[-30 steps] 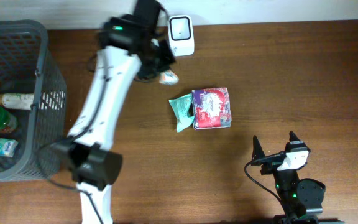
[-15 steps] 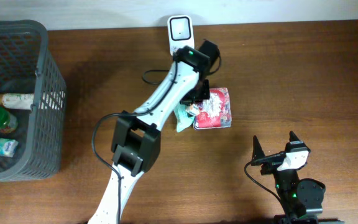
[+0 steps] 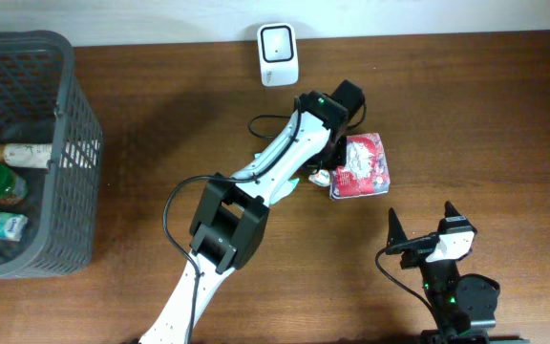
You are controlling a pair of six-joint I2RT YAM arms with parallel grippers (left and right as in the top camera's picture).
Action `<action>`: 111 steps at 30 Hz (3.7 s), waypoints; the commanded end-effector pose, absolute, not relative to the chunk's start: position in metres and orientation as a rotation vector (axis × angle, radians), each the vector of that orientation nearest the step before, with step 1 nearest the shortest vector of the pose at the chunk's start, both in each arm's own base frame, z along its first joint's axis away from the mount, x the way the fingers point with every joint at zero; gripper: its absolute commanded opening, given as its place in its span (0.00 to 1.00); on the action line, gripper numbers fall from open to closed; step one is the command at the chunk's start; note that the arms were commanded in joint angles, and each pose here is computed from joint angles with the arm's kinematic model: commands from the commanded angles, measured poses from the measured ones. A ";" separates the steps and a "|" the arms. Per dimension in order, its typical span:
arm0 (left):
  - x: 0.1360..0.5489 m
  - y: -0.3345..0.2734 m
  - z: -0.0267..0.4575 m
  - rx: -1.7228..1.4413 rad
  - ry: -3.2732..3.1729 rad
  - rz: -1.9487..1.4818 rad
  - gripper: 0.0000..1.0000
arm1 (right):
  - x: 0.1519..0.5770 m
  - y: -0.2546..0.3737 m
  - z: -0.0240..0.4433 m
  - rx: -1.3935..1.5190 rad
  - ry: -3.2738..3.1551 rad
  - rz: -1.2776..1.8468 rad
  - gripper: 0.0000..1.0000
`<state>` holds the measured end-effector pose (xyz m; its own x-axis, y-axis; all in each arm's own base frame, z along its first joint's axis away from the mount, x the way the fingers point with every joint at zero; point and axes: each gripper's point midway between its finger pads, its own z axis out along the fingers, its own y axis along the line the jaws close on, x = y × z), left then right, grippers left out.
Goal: Scan the item barcode
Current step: 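Place the orange packet between the wipes and tissue pack, then reach the left gripper into the basket and grasp the white bamboo tube, then lay the white bamboo tube on the table above the wipes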
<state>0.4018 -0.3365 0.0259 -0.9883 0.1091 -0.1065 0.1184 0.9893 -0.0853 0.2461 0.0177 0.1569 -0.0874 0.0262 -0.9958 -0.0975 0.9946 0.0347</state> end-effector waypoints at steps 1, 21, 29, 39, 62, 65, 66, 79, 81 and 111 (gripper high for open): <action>0.400 -0.322 0.027 0.182 3.078 -0.110 0.33 | 0.246 0.018 0.153 -0.048 1.662 0.108 0.99; 0.434 -0.108 0.400 -0.291 2.329 -0.468 0.99 | 0.246 0.018 0.153 -0.048 1.663 0.108 0.99; 0.395 0.108 0.447 -0.772 2.055 -0.089 0.99 | 0.246 0.018 0.153 -0.048 1.662 0.108 0.99; 0.362 0.252 0.315 -1.460 2.165 0.245 0.99 | 0.246 0.018 0.153 -0.048 1.662 0.108 0.99; 0.432 0.241 0.082 -1.682 2.125 -0.001 0.99 | 0.246 0.018 0.153 -0.048 1.662 0.108 0.99; 0.434 0.241 0.069 -1.671 2.110 -0.005 1.00 | 0.246 0.018 0.153 -0.048 1.662 0.108 0.99; 0.435 0.242 0.066 -1.665 2.102 -0.008 0.99 | 0.246 0.018 0.153 -0.048 1.662 0.108 0.99; 0.419 0.236 -0.004 -1.706 2.221 0.054 0.84 | 0.246 0.018 0.153 -0.048 1.662 0.108 0.99; 0.419 0.236 -0.003 -1.705 2.221 0.052 0.58 | 0.246 0.018 0.153 -0.048 1.662 0.108 0.99; 0.348 0.082 0.459 -0.823 1.616 -0.590 0.18 | 0.246 0.018 0.153 -0.048 1.662 0.108 0.99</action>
